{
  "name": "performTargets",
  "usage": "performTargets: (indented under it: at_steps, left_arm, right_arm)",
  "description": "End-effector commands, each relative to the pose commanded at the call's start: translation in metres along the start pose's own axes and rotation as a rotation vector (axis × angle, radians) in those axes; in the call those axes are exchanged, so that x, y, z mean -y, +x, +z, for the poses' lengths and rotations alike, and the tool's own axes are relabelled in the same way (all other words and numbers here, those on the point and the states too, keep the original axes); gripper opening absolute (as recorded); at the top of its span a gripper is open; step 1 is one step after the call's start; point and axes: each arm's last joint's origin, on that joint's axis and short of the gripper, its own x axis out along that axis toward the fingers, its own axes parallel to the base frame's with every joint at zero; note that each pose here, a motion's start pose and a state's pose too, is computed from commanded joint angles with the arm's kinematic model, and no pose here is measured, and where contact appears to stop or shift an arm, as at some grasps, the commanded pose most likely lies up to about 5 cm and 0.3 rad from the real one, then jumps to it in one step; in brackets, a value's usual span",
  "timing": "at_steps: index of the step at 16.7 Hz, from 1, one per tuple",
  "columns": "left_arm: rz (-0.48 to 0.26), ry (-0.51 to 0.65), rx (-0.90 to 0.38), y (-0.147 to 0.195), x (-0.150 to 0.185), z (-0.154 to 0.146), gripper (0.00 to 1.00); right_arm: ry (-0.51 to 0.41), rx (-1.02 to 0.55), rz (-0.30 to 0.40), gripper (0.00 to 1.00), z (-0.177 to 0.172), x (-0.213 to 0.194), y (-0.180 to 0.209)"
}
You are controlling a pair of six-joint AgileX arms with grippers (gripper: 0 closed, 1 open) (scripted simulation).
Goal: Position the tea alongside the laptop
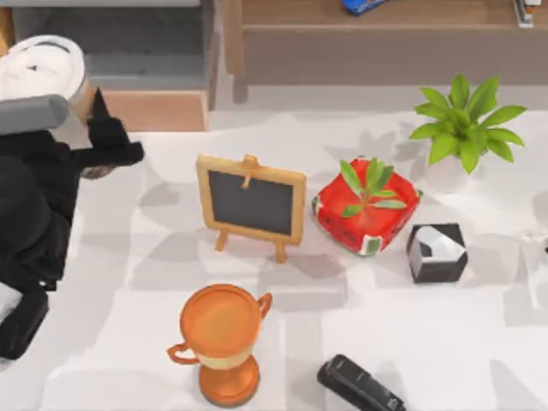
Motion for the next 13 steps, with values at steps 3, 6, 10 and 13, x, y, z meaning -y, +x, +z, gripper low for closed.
performTargets:
  at_steps: [3, 6, 10, 13]
  left_arm:
    - [0.032, -0.031, 0.071, 0.003, -0.018, 0.022, 0.0]
    - [0.056, -0.034, 0.099, 0.0, -0.04, 0.036, 0.0]
    - [0.063, -0.006, 0.079, -0.01, -0.067, 0.043, 0.0]
    - [0.049, 0.03, 0.025, -0.022, -0.084, 0.04, 0.0]
  right_arm:
    - [0.0, 0.0, 0.0, 1.0, 0.0, 0.0, 0.0]
    - [0.0, 0.0, 0.0, 1.0, 0.0, 0.0, 0.0]
    - [0.0, 0.0, 0.0, 1.0, 0.0, 0.0, 0.0]
    - [0.0, 0.0, 0.0, 1.0, 0.0, 0.0, 0.0]
